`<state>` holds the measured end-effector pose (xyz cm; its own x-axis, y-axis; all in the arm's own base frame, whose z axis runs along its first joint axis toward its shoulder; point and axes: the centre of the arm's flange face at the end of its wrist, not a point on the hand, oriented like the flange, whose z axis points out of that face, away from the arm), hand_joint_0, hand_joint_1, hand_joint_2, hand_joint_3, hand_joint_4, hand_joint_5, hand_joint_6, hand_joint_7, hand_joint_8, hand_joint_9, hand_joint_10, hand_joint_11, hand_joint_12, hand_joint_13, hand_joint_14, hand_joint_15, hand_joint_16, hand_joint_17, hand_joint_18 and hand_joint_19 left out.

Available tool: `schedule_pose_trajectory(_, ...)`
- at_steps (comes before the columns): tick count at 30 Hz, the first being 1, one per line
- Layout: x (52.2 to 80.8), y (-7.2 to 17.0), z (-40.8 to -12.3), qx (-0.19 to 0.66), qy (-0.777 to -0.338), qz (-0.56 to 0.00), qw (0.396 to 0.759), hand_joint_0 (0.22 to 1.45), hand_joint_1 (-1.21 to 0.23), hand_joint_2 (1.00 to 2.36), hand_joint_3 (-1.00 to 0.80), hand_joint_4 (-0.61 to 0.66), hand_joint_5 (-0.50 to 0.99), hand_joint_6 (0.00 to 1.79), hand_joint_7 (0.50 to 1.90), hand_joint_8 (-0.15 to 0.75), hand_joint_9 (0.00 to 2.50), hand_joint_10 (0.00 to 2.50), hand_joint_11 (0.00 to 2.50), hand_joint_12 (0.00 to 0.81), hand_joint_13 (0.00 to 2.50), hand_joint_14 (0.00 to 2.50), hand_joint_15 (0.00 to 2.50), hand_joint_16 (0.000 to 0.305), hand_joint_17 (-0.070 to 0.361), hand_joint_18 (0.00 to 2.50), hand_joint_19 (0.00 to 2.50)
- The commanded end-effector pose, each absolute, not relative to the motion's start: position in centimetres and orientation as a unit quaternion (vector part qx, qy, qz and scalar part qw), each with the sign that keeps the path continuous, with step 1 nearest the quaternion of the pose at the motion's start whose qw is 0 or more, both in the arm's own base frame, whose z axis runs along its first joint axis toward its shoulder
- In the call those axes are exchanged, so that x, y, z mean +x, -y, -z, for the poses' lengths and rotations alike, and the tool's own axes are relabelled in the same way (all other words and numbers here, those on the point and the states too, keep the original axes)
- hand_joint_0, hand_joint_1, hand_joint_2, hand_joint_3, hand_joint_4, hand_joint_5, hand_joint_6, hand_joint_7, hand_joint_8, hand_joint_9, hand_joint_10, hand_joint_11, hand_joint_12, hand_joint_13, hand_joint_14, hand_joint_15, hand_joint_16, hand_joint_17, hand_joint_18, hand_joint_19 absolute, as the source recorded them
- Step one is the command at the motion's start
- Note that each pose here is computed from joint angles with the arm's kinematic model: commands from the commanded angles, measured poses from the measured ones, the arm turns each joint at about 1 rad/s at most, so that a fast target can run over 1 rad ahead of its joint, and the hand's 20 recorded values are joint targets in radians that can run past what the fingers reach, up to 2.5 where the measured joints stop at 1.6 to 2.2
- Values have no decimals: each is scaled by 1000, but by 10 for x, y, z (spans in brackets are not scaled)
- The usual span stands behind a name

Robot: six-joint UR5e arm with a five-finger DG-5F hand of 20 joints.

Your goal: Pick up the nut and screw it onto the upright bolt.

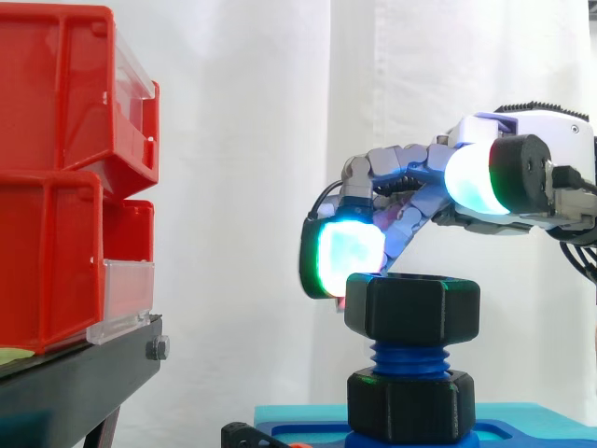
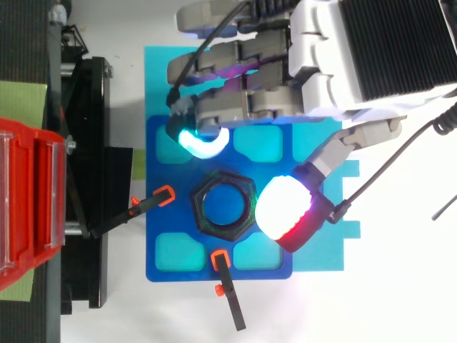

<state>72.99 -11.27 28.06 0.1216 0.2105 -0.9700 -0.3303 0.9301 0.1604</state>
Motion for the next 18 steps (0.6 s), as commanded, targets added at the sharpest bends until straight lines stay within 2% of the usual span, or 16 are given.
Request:
schedule_pose_trajectory(1, 731, 114, -283, -52, -629, -182, 754, 513, -190, 1000, -500, 248, -84, 504, 954, 222, 775, 0, 0, 176, 570, 0, 0, 12, 27, 210, 0)
schedule_pose_trajectory(2, 732, 113, -285, -54, -623, -182, 758, 509, -188, 1000, -500, 215, -98, 504, 863, 212, 747, 0, 0, 180, 565, 0, 0, 15, 33, 207, 0)
schedule_pose_trajectory(5, 736, 107, -290, -64, -607, -189, 769, 506, -183, 1000, -500, 182, -116, 502, 739, 206, 715, 0, 0, 187, 528, 0, 0, 17, 38, 192, 0)
schedule_pose_trajectory(9, 739, 97, -276, -61, -618, -193, 759, 501, -174, 1000, -500, 174, -127, 502, 674, 199, 681, 0, 0, 195, 497, 0, 0, 19, 42, 168, 0)
schedule_pose_trajectory(14, 741, 86, -267, -58, -624, -198, 754, 500, -168, 1000, -500, 176, -129, 502, 669, 200, 672, 0, 0, 197, 494, 0, 0, 20, 44, 161, 0)
schedule_pose_trajectory(18, 741, 76, -264, -53, -634, -201, 745, 500, -164, 1000, -500, 205, -110, 503, 860, 211, 677, 0, 0, 206, 502, 0, 0, 20, 44, 162, 0)
